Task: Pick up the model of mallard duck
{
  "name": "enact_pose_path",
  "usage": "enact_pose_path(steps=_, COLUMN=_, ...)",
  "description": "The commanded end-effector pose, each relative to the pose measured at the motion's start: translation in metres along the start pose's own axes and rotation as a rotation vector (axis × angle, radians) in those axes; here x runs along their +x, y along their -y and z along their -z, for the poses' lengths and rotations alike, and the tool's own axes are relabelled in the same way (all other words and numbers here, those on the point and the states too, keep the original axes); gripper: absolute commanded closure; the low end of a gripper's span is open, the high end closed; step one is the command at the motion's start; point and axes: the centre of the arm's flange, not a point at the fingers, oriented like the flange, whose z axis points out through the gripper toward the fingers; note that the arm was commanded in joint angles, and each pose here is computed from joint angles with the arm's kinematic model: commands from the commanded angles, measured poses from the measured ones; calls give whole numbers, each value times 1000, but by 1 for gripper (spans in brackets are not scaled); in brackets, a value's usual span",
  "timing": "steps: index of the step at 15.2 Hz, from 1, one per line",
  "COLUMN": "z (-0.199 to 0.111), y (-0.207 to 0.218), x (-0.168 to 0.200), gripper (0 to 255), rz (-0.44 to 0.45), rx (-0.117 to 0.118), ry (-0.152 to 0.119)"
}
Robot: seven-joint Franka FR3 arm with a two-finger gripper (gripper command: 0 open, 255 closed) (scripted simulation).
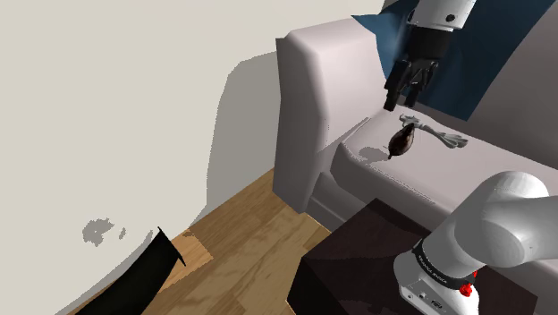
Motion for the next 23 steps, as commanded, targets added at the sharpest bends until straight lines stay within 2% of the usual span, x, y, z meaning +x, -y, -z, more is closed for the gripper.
enact_pose_path(steps=1, z=0, y=0, x=0, gripper=0, rz=0, rx=0, ry=0)
enact_pose_path(steps=13, z=-101, y=-91, x=47, gripper=0, rz=-435, rx=-113, ry=-74)
enact_pose_path(steps=23, z=-174, y=-184, x=57, gripper=0, rz=-798, rx=-208, ry=-136)
